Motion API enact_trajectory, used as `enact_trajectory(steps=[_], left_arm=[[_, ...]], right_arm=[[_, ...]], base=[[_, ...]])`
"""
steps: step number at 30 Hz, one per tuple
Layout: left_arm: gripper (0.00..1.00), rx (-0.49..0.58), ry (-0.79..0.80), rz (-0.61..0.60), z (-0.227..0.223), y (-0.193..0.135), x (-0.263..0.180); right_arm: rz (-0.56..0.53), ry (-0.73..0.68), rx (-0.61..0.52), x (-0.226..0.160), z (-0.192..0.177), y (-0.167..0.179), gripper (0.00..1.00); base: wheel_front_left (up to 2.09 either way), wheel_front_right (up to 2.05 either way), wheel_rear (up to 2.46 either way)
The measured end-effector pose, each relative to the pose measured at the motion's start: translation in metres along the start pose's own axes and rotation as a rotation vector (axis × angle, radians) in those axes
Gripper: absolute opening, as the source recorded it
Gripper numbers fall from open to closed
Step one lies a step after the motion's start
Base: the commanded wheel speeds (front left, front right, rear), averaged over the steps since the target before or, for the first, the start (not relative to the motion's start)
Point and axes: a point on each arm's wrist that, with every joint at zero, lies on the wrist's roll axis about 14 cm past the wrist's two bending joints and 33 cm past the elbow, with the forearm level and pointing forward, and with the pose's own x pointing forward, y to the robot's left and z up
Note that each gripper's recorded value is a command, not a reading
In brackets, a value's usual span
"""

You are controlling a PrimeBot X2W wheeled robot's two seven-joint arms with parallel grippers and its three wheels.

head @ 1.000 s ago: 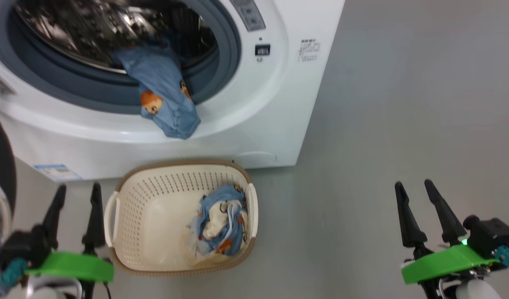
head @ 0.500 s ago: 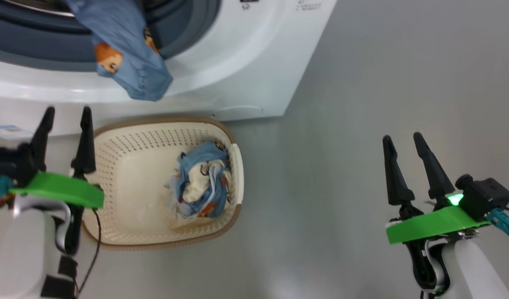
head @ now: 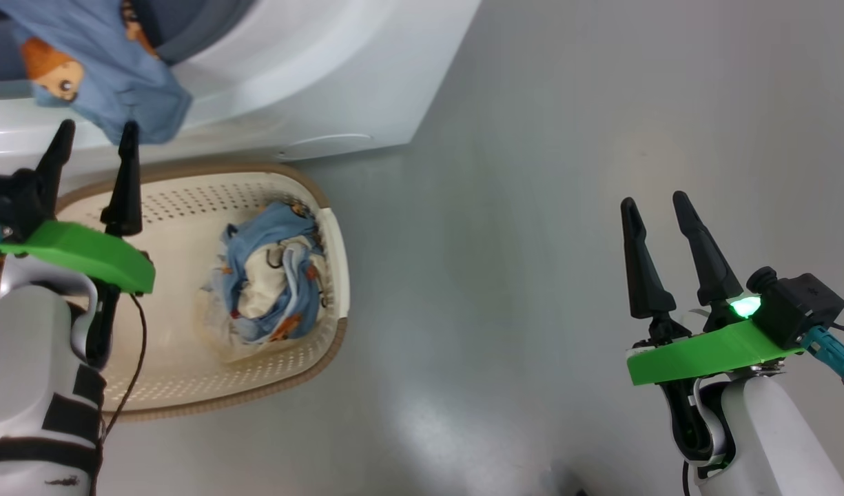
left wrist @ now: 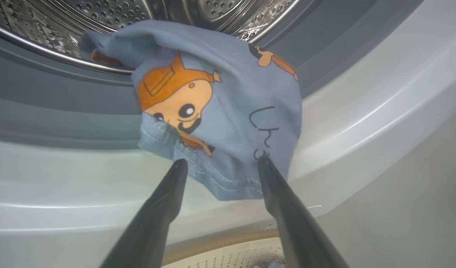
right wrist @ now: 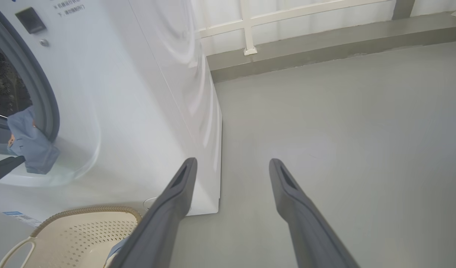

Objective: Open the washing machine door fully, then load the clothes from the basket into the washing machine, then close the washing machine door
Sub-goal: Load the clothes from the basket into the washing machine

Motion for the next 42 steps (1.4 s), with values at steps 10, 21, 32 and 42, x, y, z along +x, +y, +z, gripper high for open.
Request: enact_trajectory(steps=[10,21,32,42], left_arm=[[1.00,-0.021,0.024,-0.071,-0.010,-0.028,0.025],[0.00,-0.035,0.012,-0.074,-0.001,-0.034,0.025],[0.00,-0.038,-0.125,-0.041,0.049,-0.022,0.013],[0.00,0.051,-0.208,-0.025,0.089,-0.007,0.016]], right_arm=[[-0.036,0.011,0.003,-0.006,-0.002,-0.011,1.00],[-0.031,-0.010,0.006,-0.010,0.007,-0.009,1.00],[-0.005,-0.035,0.045,-0.009,0.014,0.002,1.00],[0.036,-0.016,0.071,-0.005,0.006,0.018,1.00]], base=[[0.00,0.00,0.00],[0.00,0.00,0.00],[0.00,0.00,0.00],[0.00,0.00,0.00]])
